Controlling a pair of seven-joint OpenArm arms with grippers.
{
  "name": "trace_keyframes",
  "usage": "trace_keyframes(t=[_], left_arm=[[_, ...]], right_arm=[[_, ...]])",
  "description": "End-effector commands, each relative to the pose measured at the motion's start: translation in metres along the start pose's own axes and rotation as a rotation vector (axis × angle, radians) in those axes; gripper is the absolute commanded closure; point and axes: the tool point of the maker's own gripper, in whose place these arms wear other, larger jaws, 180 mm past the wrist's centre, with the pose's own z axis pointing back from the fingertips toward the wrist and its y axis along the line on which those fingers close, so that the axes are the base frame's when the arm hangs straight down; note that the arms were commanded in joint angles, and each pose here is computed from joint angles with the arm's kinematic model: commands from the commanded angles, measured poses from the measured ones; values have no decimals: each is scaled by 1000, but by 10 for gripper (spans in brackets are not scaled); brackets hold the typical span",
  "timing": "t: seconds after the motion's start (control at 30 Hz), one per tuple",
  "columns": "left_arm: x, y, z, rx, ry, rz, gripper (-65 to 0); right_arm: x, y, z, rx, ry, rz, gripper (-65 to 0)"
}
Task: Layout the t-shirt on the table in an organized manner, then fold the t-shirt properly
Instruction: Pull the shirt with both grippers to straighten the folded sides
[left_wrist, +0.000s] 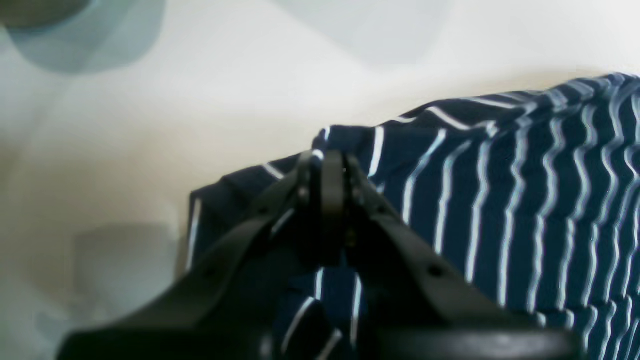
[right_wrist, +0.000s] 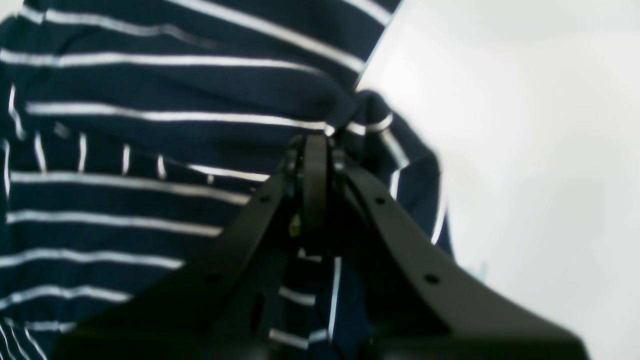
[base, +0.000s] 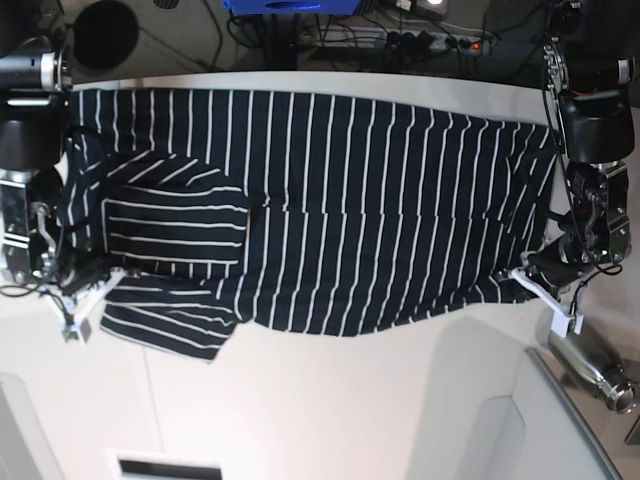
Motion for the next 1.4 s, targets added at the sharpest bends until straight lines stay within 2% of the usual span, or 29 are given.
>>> trace_keyframes(t=[0.0,0.13,0.3,0.5,0.7,0.77,0.83,0.93,1.23,1.37], left_arm=[[18,3,7,4,-42,-23,0],[12,4,15,11,-38,-52,0],[7,16,19,33,-22,-59,0],[-1,20,23,41,-8,-72,0],[-2,22,24,44,-7,-66,0],[-2,35,30,66,-13,-28,0],[-4,43,36,83,-5,-4,0],[-3,41,39,69,-8,-30,0],[-45,39,41,51,69,-38,0],[-45,38,48,54,59,-67,0]], right_arm=[[18,-8,8,-14,-43,5,0],[16,-6,14,-16,-54,18,0],[9,-27,28,-59,-56,-56,0],[0,-32,40,-77,-69,-62,0],[-5,-42,50,-96,-75,-95,0],[-5,-45,56,-102,-69,-100,0],[-9,-45,60,-105,-63,-96,0],[-10,-40,66,-106,-72,-78,0],[-39,-17,62,-69,-14,-93,0],[-54,-17,61,-71,13,-95,0]])
